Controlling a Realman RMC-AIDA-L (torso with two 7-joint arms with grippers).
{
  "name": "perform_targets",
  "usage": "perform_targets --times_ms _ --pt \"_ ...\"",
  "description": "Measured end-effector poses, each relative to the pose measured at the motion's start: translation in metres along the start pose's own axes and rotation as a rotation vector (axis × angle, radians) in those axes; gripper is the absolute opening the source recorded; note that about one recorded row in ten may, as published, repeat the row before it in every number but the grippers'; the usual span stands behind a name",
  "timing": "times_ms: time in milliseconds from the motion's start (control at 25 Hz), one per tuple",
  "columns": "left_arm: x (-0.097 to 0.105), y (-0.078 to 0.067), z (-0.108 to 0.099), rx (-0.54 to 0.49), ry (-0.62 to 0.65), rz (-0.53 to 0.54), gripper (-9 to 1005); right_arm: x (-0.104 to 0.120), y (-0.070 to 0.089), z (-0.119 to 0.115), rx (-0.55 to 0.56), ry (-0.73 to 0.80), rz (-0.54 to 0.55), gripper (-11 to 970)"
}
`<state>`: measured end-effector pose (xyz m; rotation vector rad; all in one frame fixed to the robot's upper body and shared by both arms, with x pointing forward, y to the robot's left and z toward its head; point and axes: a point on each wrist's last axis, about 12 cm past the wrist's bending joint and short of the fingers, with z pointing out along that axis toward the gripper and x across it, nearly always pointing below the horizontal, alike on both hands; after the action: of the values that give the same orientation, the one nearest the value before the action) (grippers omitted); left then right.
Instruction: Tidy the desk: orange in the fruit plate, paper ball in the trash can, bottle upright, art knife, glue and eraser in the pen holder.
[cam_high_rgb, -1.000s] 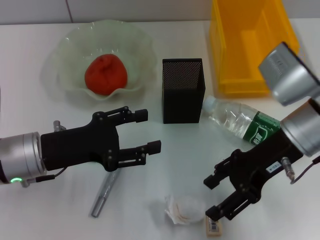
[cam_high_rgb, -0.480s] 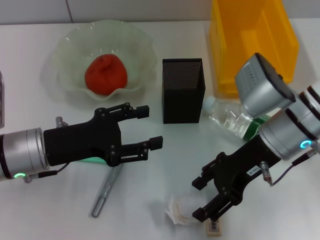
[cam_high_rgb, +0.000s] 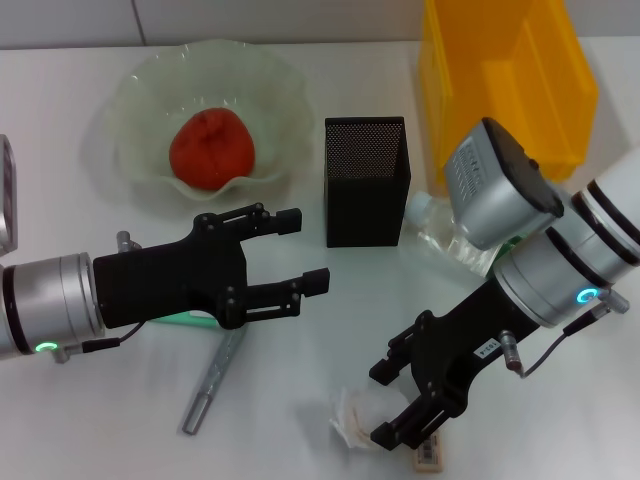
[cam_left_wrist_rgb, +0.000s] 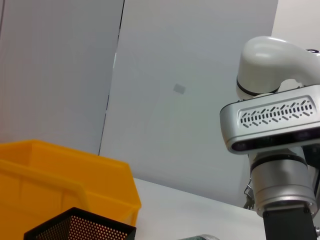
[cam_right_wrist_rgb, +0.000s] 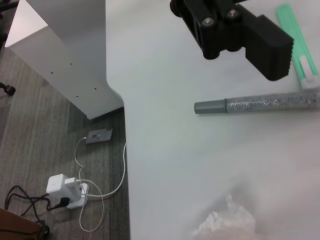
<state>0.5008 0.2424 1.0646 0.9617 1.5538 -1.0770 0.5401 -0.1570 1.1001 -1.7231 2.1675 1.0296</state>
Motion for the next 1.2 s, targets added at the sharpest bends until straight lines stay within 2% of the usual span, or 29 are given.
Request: perform_targets --times_ms 320,680,880,1200 --pt "0.0007 0.0004 0.0007 -0.001 -0.002 0.002 763 -0.0003 -0.0017 0.0046 0.001 -0.005 0.007 801" --pt "-0.0018 0.0018 0.0033 0.007 -0.002 0.015 761 0.0009 -0.0052 0.0095 -0.009 0.009 0.032 742" --pt "-0.0021 0.0019 0.0037 0.007 -0.004 0.022 760 0.0016 -0.0047 0.0097 -0.012 0.01 0.033 557" --pt "-0.0028 0.0022 0.0041 0.005 -0.008 0.022 758 0.0056 0.0004 0.0041 -0.036 -0.007 0.034 519"
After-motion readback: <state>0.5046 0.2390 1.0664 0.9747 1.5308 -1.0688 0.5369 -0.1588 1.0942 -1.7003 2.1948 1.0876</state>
